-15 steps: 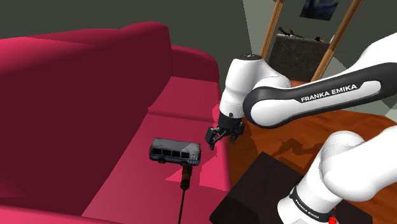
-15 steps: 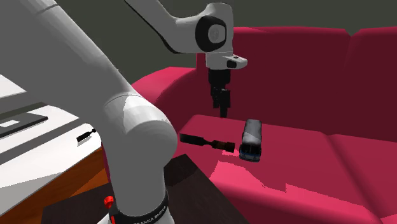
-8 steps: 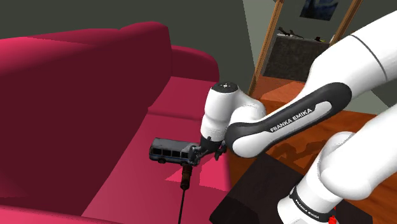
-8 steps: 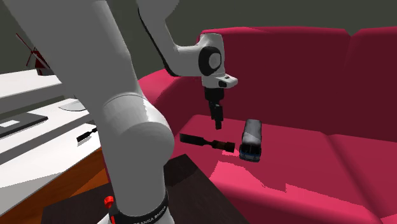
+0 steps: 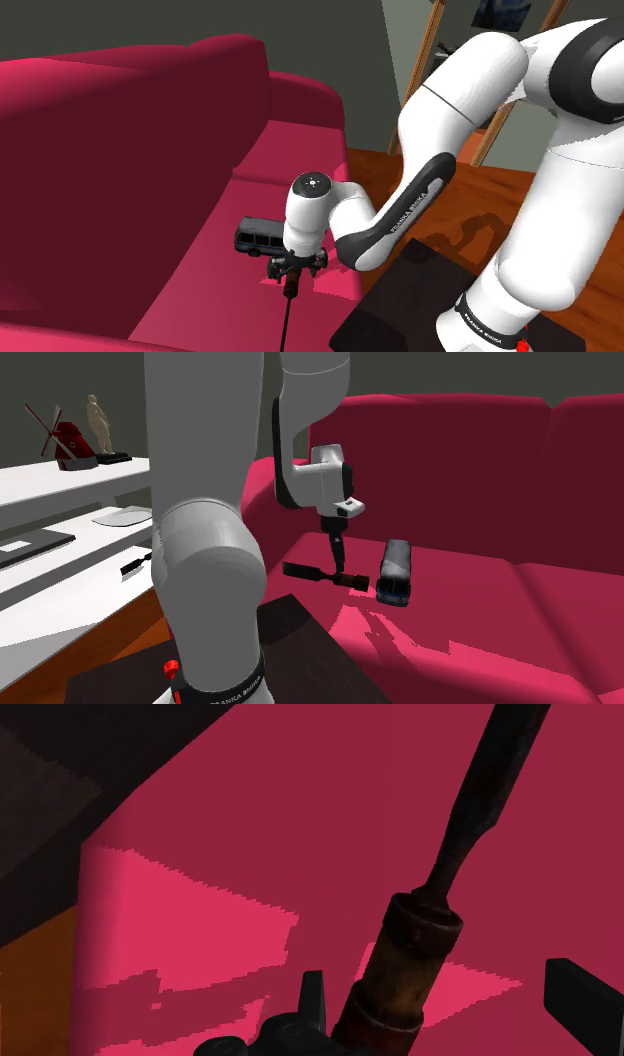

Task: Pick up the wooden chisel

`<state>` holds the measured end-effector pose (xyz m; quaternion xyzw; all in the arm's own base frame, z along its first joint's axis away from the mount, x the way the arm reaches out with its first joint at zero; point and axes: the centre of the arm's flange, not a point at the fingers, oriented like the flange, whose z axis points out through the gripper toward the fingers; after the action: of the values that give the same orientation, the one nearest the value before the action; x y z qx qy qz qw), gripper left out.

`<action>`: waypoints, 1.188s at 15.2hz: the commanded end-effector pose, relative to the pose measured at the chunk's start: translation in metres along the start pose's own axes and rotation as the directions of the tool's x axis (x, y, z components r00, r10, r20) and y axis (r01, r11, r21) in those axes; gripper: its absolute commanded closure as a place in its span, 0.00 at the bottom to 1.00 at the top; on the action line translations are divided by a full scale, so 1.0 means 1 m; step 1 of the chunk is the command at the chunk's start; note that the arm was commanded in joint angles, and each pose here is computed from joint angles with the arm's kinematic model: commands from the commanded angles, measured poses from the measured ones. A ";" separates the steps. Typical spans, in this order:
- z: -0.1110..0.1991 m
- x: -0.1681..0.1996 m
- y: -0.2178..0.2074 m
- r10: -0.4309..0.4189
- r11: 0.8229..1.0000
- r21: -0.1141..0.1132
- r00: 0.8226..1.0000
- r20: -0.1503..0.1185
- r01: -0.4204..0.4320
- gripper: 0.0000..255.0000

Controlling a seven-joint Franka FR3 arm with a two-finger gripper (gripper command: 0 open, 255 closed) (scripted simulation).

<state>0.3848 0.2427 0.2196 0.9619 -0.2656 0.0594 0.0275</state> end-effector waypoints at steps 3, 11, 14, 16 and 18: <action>0.026 -0.005 -0.009 0.016 1.000 -0.001 1.000 -0.012 -0.016 0.00; 0.055 -0.010 -0.010 0.016 1.000 -0.001 1.000 -0.012 -0.016 1.00; 0.055 -0.009 -0.010 0.016 1.000 -0.001 1.000 -0.012 -0.016 1.00; 0.055 -0.009 -0.010 0.016 1.000 -0.001 1.000 -0.012 -0.016 1.00; 0.055 -0.009 -0.010 0.016 1.000 -0.001 1.000 -0.012 -0.016 1.00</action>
<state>0.3870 0.2514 0.1641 0.9594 -0.2730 0.0652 0.0293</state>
